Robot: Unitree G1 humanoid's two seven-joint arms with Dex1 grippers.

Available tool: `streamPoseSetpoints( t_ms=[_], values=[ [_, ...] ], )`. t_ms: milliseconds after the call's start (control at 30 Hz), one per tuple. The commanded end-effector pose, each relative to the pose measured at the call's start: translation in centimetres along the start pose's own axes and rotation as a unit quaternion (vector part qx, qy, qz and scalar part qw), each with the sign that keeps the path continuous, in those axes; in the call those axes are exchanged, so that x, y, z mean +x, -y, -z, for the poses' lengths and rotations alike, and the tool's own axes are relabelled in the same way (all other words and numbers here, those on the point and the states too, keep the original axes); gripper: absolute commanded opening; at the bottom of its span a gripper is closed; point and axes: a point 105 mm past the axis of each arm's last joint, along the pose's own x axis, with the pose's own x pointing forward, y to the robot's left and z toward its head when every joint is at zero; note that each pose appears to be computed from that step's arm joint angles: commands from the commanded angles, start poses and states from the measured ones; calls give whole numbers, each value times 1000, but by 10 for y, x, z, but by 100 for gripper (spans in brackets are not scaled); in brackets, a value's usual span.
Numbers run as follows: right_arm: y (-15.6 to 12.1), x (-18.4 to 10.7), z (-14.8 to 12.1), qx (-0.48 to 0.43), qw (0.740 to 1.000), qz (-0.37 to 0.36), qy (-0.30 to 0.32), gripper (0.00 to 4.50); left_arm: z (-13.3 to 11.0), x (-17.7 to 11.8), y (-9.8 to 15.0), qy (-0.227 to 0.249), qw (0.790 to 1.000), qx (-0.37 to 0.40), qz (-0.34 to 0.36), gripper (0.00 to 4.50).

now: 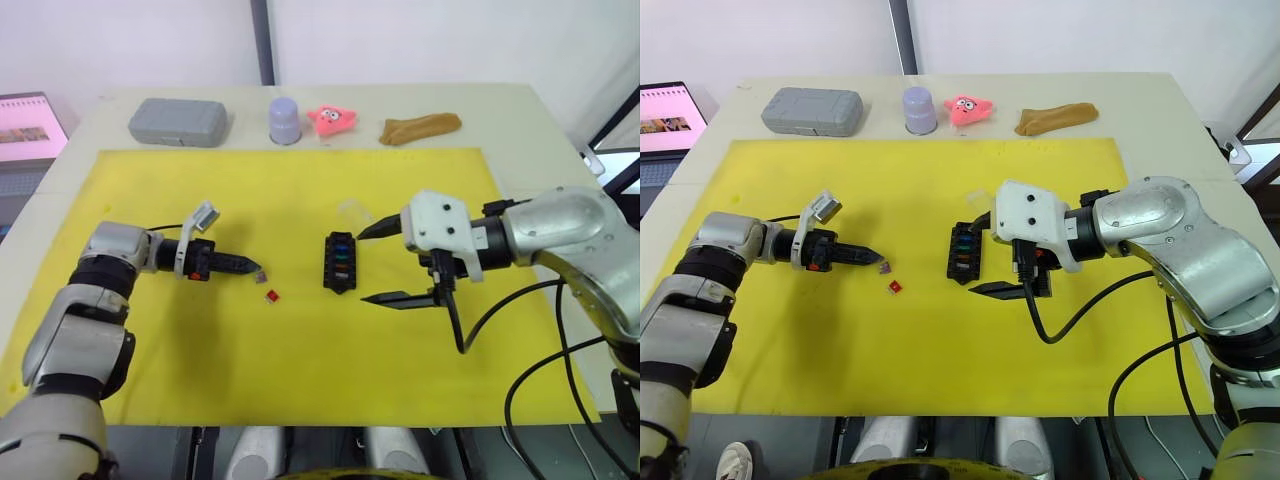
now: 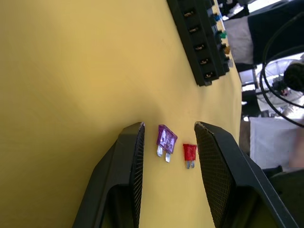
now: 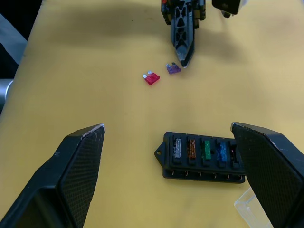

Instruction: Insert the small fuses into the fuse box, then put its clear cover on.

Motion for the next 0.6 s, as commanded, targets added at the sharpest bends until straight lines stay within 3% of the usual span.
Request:
streamPoseSetpoints(
  t_ms=[33, 600],
  values=[
    [3, -3, -9, -20, 1000, 10, 6, 450, 7, 1, 0, -19, 1000, -1, 1, 176],
    [5, -3, -9, -22, 1000, 17, 5, 450, 16, 5, -3, -43, 999, 11, 7, 176]
  ],
)
